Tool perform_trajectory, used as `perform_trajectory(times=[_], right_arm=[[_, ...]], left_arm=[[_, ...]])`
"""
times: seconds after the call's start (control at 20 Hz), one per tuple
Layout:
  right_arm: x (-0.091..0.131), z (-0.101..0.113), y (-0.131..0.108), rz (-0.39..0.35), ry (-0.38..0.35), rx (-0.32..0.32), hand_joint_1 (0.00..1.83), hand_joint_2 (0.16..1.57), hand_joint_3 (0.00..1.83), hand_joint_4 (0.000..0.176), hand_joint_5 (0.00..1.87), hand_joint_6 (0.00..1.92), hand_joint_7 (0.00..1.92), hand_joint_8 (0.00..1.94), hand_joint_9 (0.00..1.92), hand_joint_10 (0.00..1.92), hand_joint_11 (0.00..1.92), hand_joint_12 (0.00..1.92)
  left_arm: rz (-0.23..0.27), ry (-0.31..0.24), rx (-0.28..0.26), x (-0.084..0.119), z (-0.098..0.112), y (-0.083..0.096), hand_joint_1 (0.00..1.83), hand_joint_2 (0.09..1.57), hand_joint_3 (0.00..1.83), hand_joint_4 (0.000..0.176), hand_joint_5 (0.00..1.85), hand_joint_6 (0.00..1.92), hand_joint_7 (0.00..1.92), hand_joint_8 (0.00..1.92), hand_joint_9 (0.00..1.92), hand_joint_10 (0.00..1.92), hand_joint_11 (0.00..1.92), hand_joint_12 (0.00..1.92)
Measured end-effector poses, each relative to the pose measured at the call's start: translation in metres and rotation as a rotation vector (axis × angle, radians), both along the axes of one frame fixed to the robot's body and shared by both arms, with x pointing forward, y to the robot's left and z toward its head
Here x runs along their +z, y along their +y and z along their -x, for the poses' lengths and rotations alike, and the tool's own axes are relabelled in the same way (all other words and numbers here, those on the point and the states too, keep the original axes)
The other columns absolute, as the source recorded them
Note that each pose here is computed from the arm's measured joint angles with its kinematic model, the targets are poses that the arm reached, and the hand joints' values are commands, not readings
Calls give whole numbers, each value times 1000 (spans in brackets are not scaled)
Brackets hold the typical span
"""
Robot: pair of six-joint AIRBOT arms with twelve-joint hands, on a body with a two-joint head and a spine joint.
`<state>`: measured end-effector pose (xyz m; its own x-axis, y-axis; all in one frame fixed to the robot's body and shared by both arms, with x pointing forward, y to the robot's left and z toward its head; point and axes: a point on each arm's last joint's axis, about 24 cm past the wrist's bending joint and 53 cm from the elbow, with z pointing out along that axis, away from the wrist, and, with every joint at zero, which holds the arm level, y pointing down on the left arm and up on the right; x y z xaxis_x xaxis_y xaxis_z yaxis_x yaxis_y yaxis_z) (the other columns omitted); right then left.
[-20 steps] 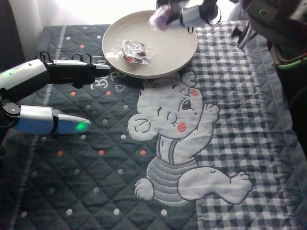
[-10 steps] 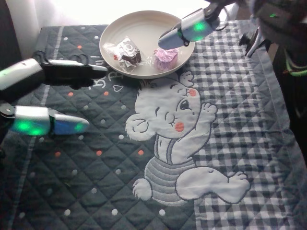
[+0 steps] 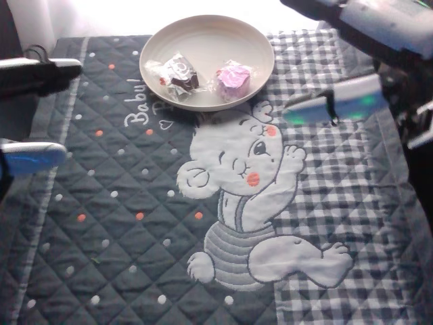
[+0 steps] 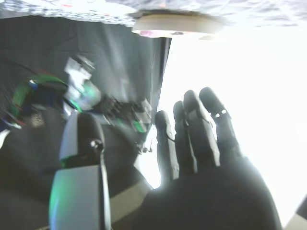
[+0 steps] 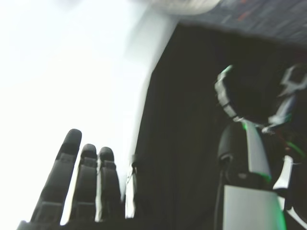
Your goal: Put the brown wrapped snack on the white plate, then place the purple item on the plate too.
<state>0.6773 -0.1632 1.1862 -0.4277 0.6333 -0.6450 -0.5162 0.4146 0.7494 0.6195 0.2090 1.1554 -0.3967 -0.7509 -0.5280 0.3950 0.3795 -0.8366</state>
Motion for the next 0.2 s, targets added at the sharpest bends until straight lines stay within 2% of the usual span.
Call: perform_trajectory(times=[0.05,0.15,0.2], right_arm=[[7,8,-9,-42,-16,-6,836,796,0,170,13,1,88,9,37,6,17,10],[9,21,-31,-110,-16,-41,891,802,0,147,40,9,97,4,44,4,16,10],[0,28,-37,-123,8,-55,864,811,5,128,40,8,87,0,45,4,20,12]], left_arm=[[15,-18,10,5,5,6,755,1032,1,0,499,1,486,5,500,11,124,1032],[34,-18,48,4,9,18,676,1063,9,17,503,1,493,1,506,4,139,979],[44,-17,66,4,10,23,628,1081,3,20,498,0,484,0,491,0,127,941]])
